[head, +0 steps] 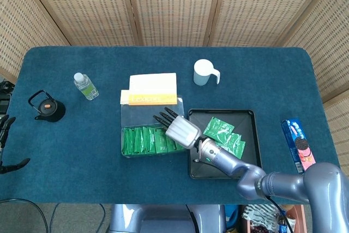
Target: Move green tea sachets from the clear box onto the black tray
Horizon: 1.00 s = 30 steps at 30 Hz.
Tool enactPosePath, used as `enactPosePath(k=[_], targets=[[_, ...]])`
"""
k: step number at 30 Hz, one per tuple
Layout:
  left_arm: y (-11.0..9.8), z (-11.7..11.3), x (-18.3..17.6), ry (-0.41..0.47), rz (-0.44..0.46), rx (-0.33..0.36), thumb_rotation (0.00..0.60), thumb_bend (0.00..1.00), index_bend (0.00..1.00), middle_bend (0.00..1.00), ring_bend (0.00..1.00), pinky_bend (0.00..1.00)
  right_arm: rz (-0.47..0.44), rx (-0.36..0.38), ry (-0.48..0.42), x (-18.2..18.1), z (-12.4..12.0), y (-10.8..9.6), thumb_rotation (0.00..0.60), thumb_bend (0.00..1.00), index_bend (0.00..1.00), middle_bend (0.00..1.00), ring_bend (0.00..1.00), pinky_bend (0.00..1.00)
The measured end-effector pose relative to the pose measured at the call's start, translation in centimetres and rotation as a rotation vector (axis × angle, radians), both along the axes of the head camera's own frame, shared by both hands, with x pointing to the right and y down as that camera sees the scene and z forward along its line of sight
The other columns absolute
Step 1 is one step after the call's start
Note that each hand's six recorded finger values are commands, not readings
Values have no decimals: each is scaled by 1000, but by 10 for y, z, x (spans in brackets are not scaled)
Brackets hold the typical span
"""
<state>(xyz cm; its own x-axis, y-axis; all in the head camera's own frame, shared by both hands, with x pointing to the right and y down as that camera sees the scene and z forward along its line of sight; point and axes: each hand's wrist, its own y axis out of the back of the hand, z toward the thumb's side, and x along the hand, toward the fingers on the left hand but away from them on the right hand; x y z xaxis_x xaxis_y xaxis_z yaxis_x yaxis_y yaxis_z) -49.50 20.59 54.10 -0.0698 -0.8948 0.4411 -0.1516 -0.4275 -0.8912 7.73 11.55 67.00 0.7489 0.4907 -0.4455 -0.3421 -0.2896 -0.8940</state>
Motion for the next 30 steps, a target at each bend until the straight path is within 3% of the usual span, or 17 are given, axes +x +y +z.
enactPosePath(k=[19, 30], targets=[[0, 0, 1, 1, 3, 3, 600, 142, 0, 0, 0, 0, -7, -13, 3, -4, 9, 5, 600, 270, 429, 21, 0, 0], [0, 2, 1, -3, 5, -4, 600, 141, 0, 0, 0, 0, 15, -35, -45, -16, 6, 4, 600, 270, 429, 13, 0, 0]])
